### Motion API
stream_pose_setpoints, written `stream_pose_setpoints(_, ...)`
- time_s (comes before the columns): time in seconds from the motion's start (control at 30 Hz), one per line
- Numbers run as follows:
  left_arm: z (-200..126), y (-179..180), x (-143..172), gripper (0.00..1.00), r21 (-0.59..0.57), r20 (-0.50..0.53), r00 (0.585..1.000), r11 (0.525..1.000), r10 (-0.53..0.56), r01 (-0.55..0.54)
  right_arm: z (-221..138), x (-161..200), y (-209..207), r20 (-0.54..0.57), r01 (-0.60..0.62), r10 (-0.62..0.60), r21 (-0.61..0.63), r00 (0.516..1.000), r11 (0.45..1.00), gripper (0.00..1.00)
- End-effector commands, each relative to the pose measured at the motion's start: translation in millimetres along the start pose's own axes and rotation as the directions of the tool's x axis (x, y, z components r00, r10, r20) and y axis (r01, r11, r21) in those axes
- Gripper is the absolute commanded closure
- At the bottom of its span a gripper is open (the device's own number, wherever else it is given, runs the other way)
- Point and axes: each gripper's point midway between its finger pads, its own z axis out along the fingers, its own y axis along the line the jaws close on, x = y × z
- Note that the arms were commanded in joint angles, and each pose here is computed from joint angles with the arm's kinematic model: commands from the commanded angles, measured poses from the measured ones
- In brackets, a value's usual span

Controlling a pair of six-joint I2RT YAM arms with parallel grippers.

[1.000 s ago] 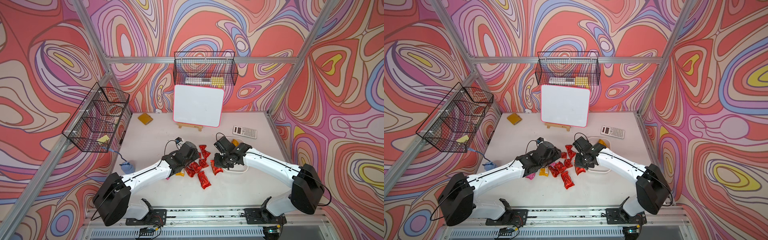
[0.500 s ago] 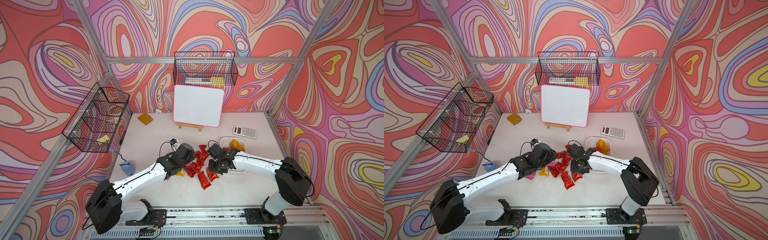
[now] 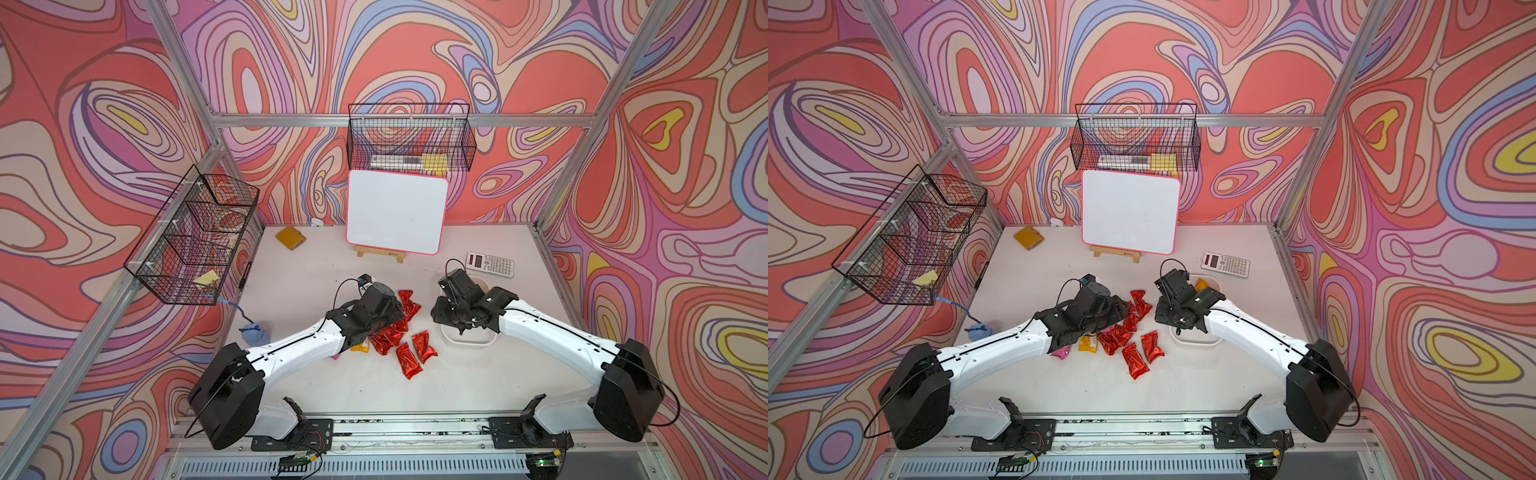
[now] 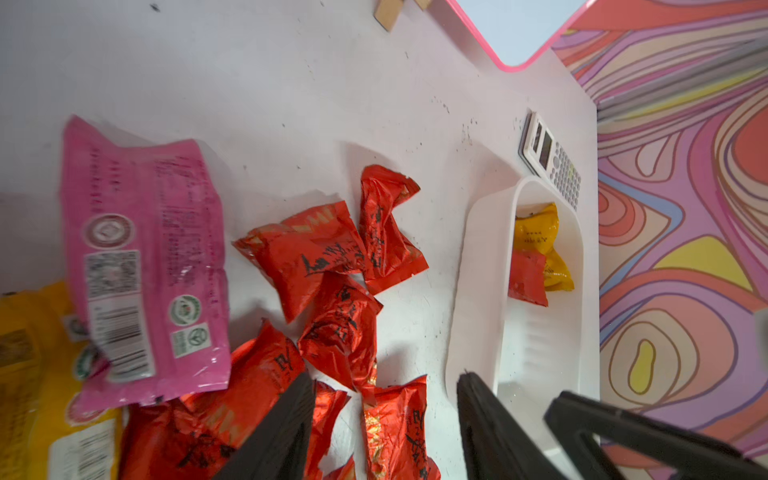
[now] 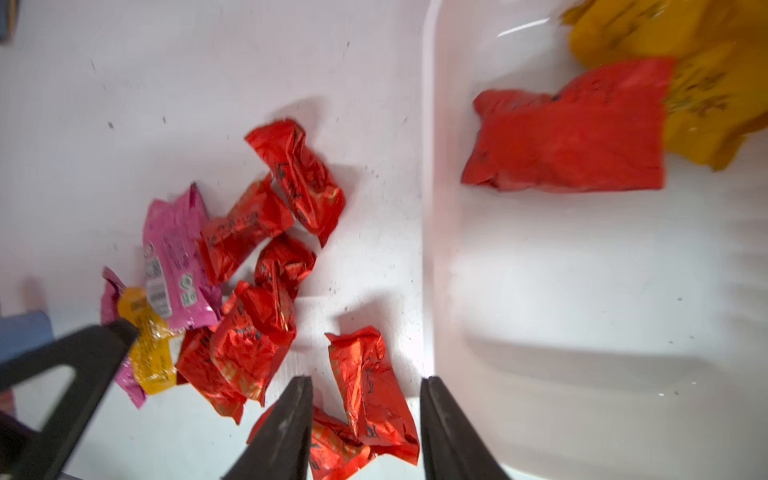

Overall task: Take the tea bags out of the storage box
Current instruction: Pick up the tea bag from the storage box, then adjust the storage box at the center of the board.

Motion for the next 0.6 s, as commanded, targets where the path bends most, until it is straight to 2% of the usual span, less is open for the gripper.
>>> stream_pose_setpoints(0.0,5,-45,10,0.39,0.142,-0.047,0.996,0.987,0.078,-0.071,2,-11,-33,0.03,-0.167,0.166,0.023,0.986,0.986,0.54)
stream_pose_setpoints(0.07,10,-59,19,0.39,0.185,-0.075,0.992,0.979,0.104,-0.088,6,-21,-43,0.04,-0.268,0.268,-0.016,0.962,0.963,0.53)
stream_pose_setpoints(0.17,20,-77,36,0.39,0.23,-0.13,0.981,0.967,0.144,-0.111,13,-32,-51,0.049,-0.354,0.357,-0.052,0.933,0.934,0.5)
stream_pose_setpoints(0.3,33,-90,54,0.39,0.249,-0.186,0.967,0.96,0.174,-0.125,26,-36,-69,0.053,-0.409,0.41,-0.038,0.91,0.912,0.48)
stream_pose_setpoints(0.47,58,-87,71,0.39,0.218,-0.251,0.953,0.969,0.171,-0.117,43,-42,-85,0.061,-0.452,0.455,-0.062,0.888,0.89,0.46)
stream_pose_setpoints(0.57,71,-87,80,0.39,0.212,-0.285,0.943,0.97,0.174,-0.115,54,-45,-88,0.053,-0.446,0.451,-0.079,0.891,0.891,0.45)
